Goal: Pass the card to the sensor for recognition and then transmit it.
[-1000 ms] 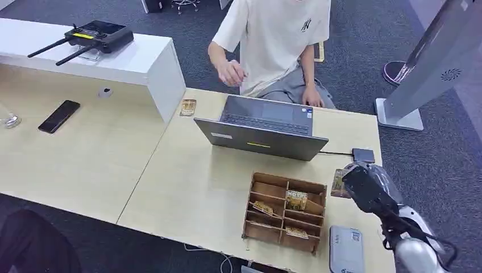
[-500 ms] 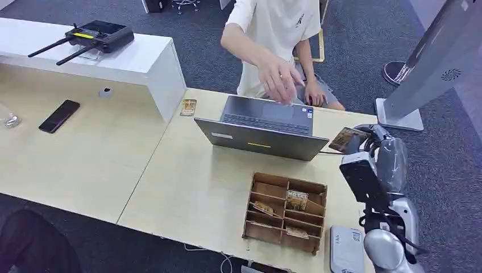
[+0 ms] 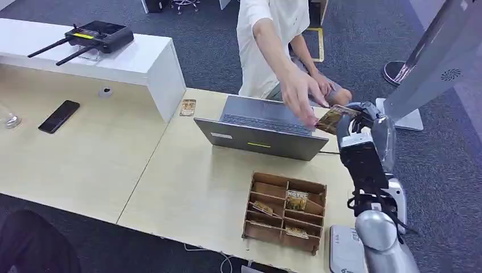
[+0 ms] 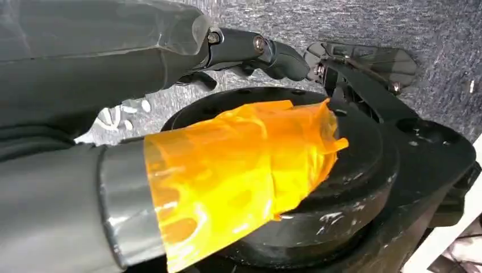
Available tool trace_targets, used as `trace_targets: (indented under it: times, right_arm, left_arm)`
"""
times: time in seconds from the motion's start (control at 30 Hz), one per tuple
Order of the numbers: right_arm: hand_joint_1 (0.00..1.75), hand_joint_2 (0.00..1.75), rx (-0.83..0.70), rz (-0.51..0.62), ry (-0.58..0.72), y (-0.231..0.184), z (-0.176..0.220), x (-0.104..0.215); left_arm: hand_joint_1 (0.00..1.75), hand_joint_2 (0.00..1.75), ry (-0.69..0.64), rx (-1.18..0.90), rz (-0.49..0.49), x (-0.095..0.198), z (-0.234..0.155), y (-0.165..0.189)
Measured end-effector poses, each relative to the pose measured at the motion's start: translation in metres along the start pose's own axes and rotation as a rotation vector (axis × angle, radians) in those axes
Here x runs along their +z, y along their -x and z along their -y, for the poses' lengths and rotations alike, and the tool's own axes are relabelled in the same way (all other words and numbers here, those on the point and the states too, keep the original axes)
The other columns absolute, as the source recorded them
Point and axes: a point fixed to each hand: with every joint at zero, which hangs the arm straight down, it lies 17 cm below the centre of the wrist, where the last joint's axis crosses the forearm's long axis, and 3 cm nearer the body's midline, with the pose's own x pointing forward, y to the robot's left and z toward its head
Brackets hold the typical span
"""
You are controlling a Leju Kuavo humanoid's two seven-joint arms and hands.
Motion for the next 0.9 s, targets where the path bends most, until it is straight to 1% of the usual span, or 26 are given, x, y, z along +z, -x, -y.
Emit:
trace_targets:
  times: [0.17,0.3,0.57,0.6,0.73,0.9]
  right_arm:
    - [1.75,1.75,-0.037,-0.007,-0.036,-0.006,-0.021,-0.021]
    - [1.75,1.75,-0.044,-0.007,-0.070,-0.012,-0.039,-0.031]
    - [1.75,1.75,-0.051,0.006,-0.177,-0.026,-0.085,-0.027]
    - [0.02,1.75,-0.051,0.008,-0.192,-0.027,-0.090,-0.025]
    - [0.00,1.75,-0.053,0.009,-0.256,-0.031,-0.110,-0.017]
    - [0.00,1.75,-0.053,0.017,-0.285,-0.035,-0.120,-0.010]
  left_arm:
    - [0.00,0.00,0.000,-0.024,0.003,0.000,-0.003,-0.001]
    - [0.00,0.00,0.002,-0.045,0.005,0.000,-0.004,-0.001]
    - [0.00,0.00,0.016,-0.064,0.001,0.000,-0.002,0.000]
    - [0.00,0.00,0.015,-0.064,0.000,0.000,-0.003,0.000]
    - [0.00,0.00,0.016,-0.065,-0.001,0.000,-0.005,0.000]
    - [0.00,0.00,0.023,-0.068,-0.002,0.000,-0.003,0.000]
